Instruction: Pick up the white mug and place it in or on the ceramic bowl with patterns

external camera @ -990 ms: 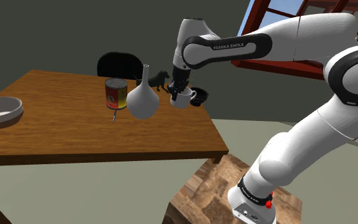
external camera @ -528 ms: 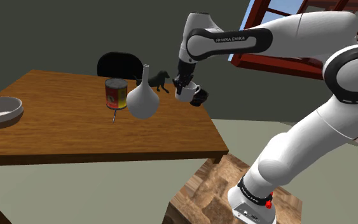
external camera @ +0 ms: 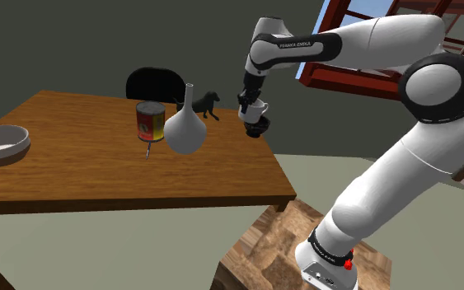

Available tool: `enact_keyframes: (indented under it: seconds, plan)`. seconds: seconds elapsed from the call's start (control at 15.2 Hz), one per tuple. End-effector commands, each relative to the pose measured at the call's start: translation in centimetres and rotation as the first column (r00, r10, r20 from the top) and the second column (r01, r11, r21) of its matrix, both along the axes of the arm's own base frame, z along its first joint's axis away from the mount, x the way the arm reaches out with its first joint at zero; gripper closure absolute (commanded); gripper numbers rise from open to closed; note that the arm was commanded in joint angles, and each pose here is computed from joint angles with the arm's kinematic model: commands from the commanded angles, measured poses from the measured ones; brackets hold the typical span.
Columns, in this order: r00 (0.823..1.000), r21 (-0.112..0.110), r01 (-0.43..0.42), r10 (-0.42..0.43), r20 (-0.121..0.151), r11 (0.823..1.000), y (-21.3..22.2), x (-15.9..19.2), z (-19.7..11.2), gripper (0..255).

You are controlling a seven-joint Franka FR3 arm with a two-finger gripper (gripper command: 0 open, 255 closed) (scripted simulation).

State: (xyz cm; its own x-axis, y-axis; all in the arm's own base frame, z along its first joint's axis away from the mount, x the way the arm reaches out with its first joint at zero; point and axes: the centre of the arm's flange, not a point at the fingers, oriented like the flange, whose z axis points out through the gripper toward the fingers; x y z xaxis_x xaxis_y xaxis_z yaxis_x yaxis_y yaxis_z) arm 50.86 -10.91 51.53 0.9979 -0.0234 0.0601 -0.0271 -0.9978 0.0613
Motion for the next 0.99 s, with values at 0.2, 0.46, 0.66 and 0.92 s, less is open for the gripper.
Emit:
enact_keyframes:
  seconds: [0.2, 0.46, 0.66, 0.92]
  plan:
    - [1.0, -0.001, -0.002, 0.002, 0.0, 1.0, -6.6, 1.3, 0.4, 255]
    - [1.0, -0.001, -0.002, 0.002, 0.0, 1.0, -11.7, 2.2, 0.6, 255]
    - [1.0, -0.001, -0.002, 0.002, 0.0, 1.0, -15.6, 3.0, 0.8, 255]
    - [1.0, -0.001, -0.002, 0.002, 0.0, 1.0, -19.8, 3.7, 0.5, 255]
